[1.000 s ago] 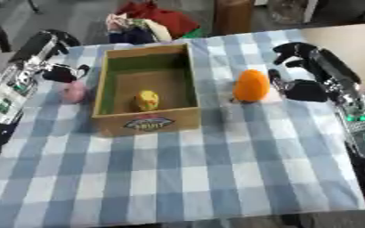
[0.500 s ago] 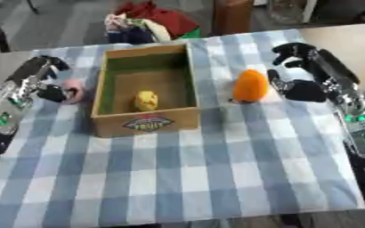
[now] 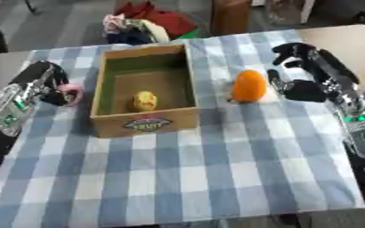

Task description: Pick up objects on the table and place them in the box.

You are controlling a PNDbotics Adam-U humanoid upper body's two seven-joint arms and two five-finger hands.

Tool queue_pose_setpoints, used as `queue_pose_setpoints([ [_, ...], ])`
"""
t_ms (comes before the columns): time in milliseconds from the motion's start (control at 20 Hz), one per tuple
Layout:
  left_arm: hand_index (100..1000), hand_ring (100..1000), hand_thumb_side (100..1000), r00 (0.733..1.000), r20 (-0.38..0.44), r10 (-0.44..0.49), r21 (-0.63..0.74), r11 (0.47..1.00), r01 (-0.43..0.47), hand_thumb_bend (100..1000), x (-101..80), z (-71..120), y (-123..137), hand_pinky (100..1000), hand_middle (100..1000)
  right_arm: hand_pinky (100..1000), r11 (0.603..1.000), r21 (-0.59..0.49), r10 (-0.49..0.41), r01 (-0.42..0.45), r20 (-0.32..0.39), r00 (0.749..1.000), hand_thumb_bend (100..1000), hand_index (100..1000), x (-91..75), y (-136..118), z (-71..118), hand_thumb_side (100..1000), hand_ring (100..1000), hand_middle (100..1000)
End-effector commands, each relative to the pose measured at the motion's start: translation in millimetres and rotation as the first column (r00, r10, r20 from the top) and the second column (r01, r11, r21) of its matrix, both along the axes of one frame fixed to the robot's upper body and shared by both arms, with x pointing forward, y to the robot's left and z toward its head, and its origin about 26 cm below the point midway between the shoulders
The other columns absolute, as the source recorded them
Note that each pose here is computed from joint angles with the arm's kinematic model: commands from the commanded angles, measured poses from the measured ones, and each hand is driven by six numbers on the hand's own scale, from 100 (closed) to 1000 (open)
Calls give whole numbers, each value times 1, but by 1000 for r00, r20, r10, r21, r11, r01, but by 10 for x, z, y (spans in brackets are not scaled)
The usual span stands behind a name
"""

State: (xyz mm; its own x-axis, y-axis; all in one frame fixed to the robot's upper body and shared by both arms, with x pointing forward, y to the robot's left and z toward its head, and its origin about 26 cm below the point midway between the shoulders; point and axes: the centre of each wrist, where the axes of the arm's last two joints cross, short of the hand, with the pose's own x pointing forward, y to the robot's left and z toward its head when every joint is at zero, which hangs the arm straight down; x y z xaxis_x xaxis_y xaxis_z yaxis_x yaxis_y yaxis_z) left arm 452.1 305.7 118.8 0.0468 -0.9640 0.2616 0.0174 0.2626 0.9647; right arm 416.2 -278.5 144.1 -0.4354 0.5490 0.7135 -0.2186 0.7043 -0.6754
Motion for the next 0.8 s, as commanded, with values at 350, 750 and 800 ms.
queue_pose_setpoints([
  [350,497,431,100,923,275,-267,-28,958,286,300,-102,873,-687,643,407,839,1000,-10,-1,1,29,1000,158,820,16,-31,117,122,922,623],
  [750,525,461,100,900,109,-422,25,906,421,314,-25,590,-1088,650,438,840,1000,-10,12,-12,26,1000,154,821,26,6,108,122,923,624],
  [800,547,478,100,901,87,-425,25,905,425,322,-12,522,-1093,655,459,840,1000,-10,11,-11,25,1000,154,821,25,3,105,121,923,624],
])
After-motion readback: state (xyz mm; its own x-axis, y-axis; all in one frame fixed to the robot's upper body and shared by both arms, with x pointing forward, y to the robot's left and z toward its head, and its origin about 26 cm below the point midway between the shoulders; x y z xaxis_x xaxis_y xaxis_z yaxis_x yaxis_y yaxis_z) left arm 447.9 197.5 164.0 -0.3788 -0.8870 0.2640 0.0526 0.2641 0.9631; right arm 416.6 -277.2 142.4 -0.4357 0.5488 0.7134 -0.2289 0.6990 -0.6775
